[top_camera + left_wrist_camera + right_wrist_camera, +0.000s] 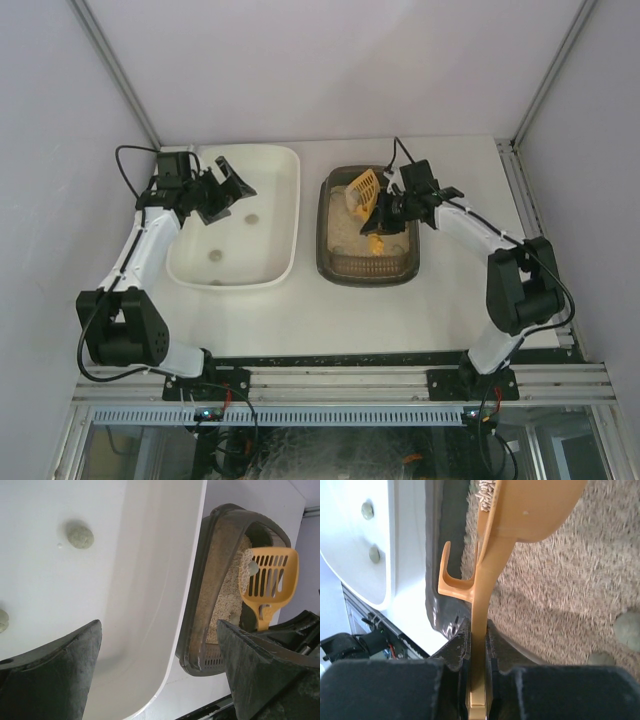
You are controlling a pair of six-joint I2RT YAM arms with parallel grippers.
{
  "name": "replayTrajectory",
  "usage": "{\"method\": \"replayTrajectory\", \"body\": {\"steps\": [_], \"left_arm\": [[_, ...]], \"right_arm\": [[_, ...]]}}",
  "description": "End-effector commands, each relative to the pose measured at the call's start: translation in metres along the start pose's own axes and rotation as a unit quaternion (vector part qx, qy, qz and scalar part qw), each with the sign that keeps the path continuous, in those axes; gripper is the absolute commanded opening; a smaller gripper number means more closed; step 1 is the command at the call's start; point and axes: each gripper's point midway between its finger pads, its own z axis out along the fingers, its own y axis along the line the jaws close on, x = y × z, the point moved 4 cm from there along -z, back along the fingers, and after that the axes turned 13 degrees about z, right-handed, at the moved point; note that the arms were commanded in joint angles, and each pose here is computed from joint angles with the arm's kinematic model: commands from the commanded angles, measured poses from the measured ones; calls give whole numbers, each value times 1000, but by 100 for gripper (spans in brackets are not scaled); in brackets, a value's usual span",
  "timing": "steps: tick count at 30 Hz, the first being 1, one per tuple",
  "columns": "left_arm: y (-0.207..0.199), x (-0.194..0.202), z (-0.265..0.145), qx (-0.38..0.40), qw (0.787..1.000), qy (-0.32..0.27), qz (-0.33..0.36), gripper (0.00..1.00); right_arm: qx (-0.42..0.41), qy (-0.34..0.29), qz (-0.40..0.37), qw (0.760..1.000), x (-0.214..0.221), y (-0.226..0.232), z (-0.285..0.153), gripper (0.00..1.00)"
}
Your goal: Clean the litter box
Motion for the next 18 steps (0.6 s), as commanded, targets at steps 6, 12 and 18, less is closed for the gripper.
{"method": "replayTrajectory", "body": {"steps": [6, 12, 18], "left_arm": [[0, -1, -28, -20, 998, -45, 42, 100], [9, -4, -63, -88, 986, -87, 115, 100], [20, -1, -94, -145, 971, -104, 159, 100]], "right_arm": [[-100, -10, 29, 995, 26, -1, -31, 0], [-282, 0, 25, 959, 45, 18, -56, 0], [-358, -17, 36, 933, 53, 6, -70, 0]]}}
